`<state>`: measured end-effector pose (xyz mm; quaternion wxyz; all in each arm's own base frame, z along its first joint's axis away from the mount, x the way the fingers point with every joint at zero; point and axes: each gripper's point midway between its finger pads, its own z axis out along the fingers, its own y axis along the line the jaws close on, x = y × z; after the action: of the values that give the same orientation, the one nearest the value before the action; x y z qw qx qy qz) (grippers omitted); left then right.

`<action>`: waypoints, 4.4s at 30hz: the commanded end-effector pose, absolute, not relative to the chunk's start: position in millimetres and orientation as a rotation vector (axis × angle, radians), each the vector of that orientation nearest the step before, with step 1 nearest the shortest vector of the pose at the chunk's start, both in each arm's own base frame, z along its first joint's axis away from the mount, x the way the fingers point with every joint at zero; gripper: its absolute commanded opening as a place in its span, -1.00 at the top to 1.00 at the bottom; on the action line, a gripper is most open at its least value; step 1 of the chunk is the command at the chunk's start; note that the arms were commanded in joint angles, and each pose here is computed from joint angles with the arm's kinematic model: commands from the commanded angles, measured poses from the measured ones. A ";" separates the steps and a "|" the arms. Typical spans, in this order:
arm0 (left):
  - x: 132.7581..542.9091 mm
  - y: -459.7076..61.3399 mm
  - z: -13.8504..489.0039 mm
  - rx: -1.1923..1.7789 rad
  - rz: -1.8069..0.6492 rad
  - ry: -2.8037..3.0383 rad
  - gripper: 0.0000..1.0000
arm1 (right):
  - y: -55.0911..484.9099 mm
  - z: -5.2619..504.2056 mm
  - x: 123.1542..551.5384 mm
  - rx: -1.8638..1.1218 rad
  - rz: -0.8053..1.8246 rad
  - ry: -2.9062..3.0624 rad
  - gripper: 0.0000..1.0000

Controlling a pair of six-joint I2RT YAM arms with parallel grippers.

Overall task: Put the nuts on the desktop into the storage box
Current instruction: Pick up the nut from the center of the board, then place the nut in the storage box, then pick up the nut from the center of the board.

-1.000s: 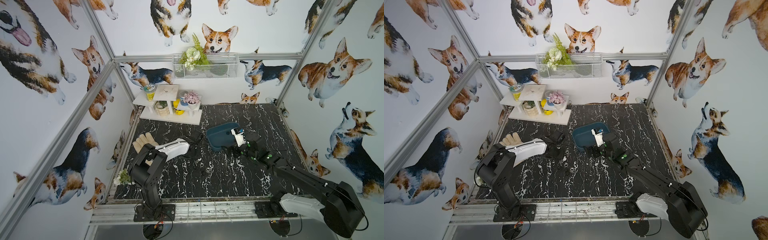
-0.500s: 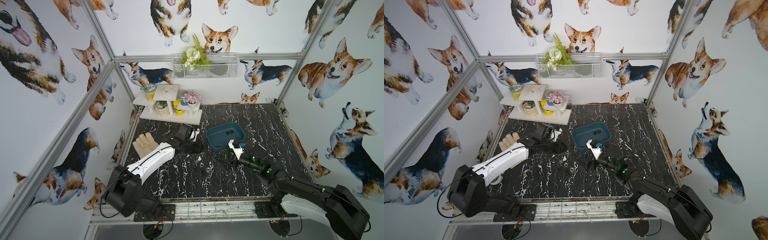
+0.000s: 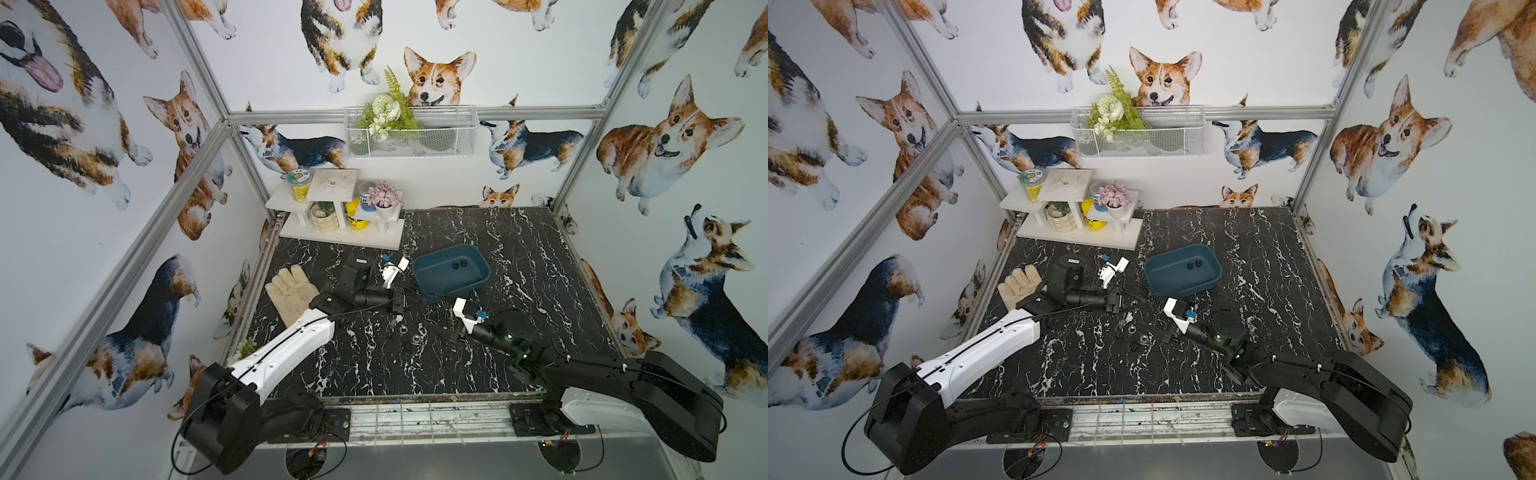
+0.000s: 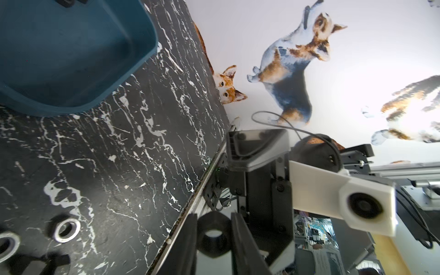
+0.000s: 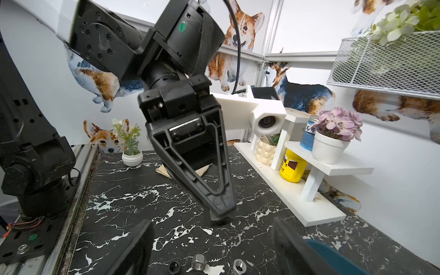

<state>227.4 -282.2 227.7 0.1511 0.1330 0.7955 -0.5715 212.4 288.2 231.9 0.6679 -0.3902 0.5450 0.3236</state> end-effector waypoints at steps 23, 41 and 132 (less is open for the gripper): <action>210.9 -292.0 253.7 0.543 -1.801 2.151 0.58 | 298.7 259.4 207.4 -0.877 0.773 1.109 0.25; 221.8 -294.6 256.5 0.521 -1.814 2.109 -0.47 | 285.0 243.6 246.8 -0.750 0.870 1.407 0.85; 261.8 -188.2 83.7 0.288 -0.468 2.760 -0.41 | 193.1 228.6 313.4 -0.384 0.589 1.972 -1.00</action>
<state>263.7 -196.5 92.5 0.1712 0.0846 0.9599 -0.2051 320.6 179.0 218.7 0.4942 -0.1436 0.8349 0.1950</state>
